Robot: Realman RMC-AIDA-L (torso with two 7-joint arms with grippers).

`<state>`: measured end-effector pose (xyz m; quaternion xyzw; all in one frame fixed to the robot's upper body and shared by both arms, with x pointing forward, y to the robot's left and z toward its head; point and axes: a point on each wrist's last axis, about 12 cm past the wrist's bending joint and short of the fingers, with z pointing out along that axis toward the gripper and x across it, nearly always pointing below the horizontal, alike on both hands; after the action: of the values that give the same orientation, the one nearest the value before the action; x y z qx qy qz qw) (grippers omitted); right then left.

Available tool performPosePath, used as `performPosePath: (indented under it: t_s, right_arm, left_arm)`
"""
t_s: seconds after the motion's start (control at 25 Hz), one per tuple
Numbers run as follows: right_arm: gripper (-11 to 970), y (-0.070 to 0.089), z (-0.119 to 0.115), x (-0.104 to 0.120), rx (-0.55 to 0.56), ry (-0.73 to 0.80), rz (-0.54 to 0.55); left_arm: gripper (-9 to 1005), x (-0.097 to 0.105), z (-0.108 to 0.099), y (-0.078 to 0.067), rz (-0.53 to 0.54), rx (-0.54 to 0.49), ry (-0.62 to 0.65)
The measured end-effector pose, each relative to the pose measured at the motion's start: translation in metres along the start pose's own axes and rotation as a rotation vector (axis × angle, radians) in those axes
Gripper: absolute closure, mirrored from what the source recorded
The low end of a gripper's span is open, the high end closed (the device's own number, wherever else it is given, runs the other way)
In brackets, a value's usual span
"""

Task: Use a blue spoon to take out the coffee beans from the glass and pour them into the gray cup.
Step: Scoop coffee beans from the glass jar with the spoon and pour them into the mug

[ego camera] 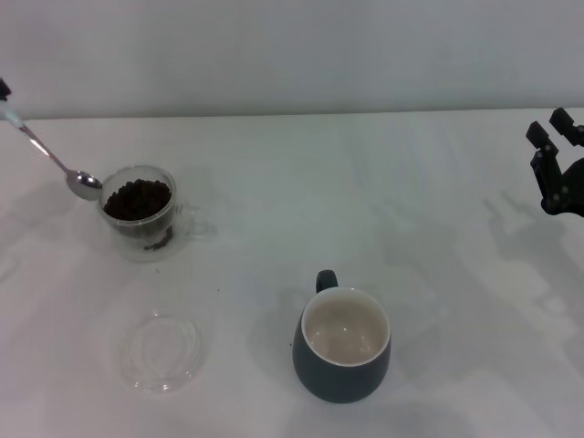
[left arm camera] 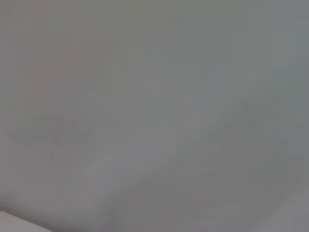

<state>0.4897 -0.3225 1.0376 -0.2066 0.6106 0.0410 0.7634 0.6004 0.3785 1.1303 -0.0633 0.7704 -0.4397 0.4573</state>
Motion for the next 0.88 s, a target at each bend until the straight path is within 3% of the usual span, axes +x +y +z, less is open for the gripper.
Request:
performPosePath:
  t_s: [0.44, 0.88]
  right_arm:
    - [695, 0.006, 0.000, -0.003, -0.043, -0.022, 0.055]
    - [695, 0.011, 0.001, -0.003, -0.072, -0.025, 0.069]
  left_arm:
    - [871, -0.010, 0.028, -0.004, 0.090, -0.092, 0.032]
    - [870, 0.004, 0.054, -0.011, 0.144, -0.119, 0.089]
